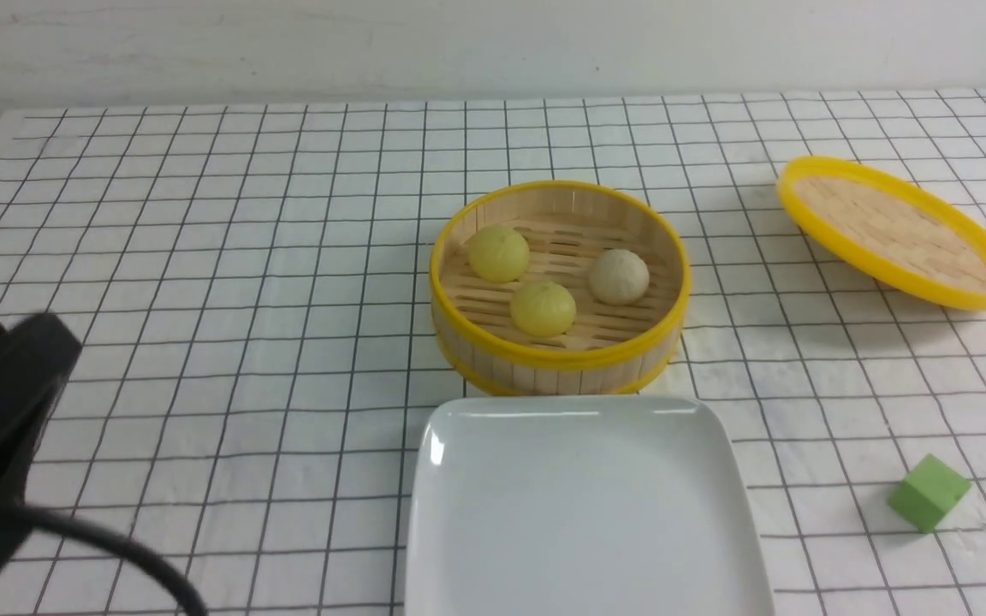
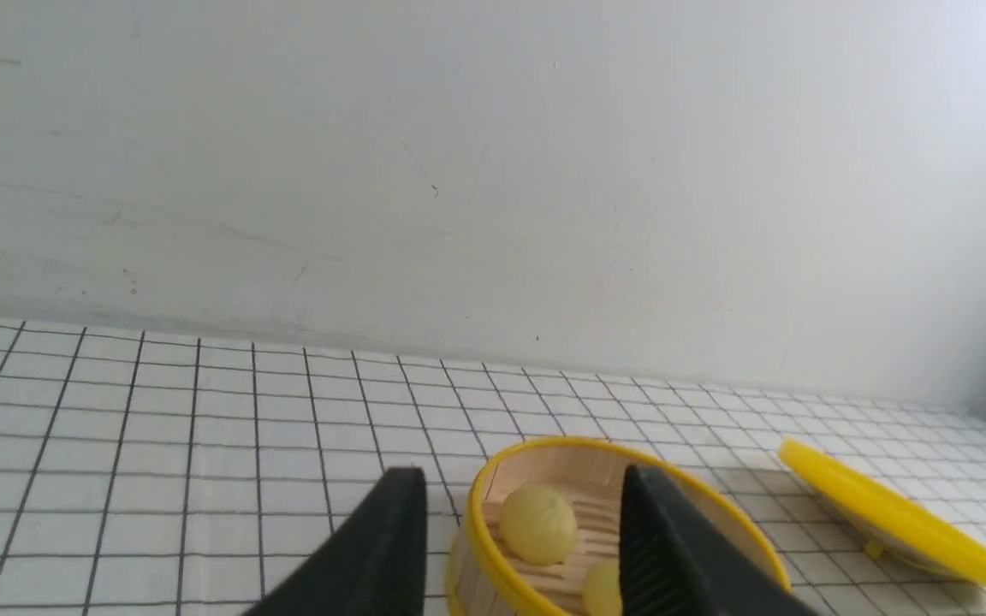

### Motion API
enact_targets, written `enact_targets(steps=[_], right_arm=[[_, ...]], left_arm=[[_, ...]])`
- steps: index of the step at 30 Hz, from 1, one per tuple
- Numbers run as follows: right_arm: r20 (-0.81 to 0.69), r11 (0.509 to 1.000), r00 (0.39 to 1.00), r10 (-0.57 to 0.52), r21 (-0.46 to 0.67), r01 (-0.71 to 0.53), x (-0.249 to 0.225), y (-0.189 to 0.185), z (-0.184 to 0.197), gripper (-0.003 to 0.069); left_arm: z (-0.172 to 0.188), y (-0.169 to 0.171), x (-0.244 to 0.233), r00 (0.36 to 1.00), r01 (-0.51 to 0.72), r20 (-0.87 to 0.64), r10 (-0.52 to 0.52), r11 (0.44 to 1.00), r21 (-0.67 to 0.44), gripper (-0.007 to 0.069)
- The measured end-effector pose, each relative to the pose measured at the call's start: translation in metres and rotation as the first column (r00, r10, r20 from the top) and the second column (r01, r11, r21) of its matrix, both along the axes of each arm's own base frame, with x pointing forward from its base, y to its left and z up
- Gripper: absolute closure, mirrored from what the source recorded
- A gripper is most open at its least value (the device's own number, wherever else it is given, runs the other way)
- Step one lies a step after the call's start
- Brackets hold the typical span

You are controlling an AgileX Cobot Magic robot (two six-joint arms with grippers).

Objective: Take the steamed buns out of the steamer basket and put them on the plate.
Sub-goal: Use the right arm to grab the steamed stuffed bun that is closest to it

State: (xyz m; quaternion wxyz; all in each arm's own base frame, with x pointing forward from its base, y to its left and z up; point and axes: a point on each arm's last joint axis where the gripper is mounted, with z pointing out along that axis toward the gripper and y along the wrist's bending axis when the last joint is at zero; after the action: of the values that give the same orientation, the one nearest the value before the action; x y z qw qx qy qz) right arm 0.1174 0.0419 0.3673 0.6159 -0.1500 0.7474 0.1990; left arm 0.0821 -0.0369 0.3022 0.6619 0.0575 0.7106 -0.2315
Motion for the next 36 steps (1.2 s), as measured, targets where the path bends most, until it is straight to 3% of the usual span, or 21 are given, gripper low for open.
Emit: enact_targets(steps=[6, 12, 17, 23, 31, 36], right_arm=[[-0.068, 0.992, 0.991, 0.118, -0.025, -0.12, 0.055, 0.005, 0.023, 0.0419], [-0.168, 0.97, 0.958, 0.232, -0.028, -0.24, 0.108, 0.009, 0.033, 0.0419], [-0.244, 0.945, 0.922, 0.3, -0.057, -0.323, 0.146, 0.01, 0.032, 0.0419], [-0.287, 0.938, 0.906, 0.31, -0.066, -0.342, 0.163, 0.01, 0.023, 0.0419], [-0.298, 0.934, 0.9, 0.318, -0.067, -0.352, 0.164, 0.01, 0.021, 0.0419], [-0.302, 0.928, 0.893, 0.333, -0.063, -0.367, 0.163, 0.011, 0.022, 0.0419]], left_arm=[[0.05, 0.001, 0.029, 1.0, 0.012, 0.01, -0.012, 1.0, 0.0, 0.0287], [0.078, 0.001, 0.066, 0.999, 0.036, -0.015, -0.036, 0.999, 0.011, 0.0287], [0.067, 0.001, 0.096, 0.996, 0.068, -0.06, -0.06, 0.989, 0.13, 0.0287], [0.051, 0.002, 0.117, 0.992, 0.09, -0.109, -0.068, 0.975, 0.204, 0.0287], [0.038, 0.003, 0.131, 0.983, 0.102, -0.173, -0.068, 0.975, 0.197, 0.0287], [0.037, 0.002, 0.131, 0.971, 0.083, -0.229, -0.064, 0.994, 0.073, 0.0304]])
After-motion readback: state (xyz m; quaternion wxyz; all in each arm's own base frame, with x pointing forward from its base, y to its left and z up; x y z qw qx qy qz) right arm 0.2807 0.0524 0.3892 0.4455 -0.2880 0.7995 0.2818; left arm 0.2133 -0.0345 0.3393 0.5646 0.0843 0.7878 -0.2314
